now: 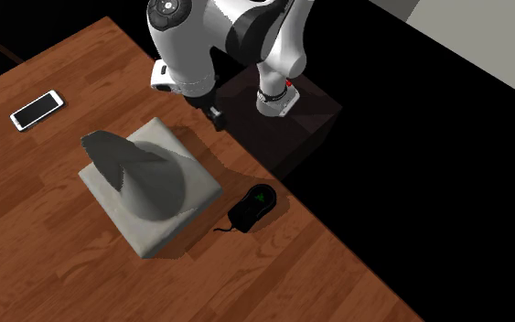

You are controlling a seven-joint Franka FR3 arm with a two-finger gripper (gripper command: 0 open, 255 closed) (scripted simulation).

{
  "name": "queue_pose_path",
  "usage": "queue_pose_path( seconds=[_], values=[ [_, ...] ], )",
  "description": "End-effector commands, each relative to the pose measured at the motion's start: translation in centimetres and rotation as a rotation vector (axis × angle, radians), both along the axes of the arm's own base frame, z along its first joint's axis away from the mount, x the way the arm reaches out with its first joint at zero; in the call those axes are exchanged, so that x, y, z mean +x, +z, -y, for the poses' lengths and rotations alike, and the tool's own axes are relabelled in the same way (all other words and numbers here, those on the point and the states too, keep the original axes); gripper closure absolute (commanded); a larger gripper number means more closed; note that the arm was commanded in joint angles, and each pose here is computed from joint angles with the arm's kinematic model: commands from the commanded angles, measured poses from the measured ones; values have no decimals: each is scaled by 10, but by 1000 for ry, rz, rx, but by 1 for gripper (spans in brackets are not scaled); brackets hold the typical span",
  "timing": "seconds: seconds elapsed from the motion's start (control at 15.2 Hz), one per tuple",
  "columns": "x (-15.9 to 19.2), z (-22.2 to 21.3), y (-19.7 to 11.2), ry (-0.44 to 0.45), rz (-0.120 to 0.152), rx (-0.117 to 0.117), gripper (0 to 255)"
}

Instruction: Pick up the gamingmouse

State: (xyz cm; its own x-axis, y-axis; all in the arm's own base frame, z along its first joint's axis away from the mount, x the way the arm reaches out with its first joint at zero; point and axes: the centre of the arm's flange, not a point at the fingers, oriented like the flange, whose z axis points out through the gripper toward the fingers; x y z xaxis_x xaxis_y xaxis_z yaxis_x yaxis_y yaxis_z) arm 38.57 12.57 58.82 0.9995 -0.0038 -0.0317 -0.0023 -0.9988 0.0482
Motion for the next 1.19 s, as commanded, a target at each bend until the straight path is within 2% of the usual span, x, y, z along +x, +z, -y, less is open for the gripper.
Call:
queue_pose_path(
  seconds=[0.0, 1.12],
  values=[
    [12, -24, 1, -9, 1, 6, 0],
    [125, -211, 7, -78, 6, 44, 0]
  ],
)
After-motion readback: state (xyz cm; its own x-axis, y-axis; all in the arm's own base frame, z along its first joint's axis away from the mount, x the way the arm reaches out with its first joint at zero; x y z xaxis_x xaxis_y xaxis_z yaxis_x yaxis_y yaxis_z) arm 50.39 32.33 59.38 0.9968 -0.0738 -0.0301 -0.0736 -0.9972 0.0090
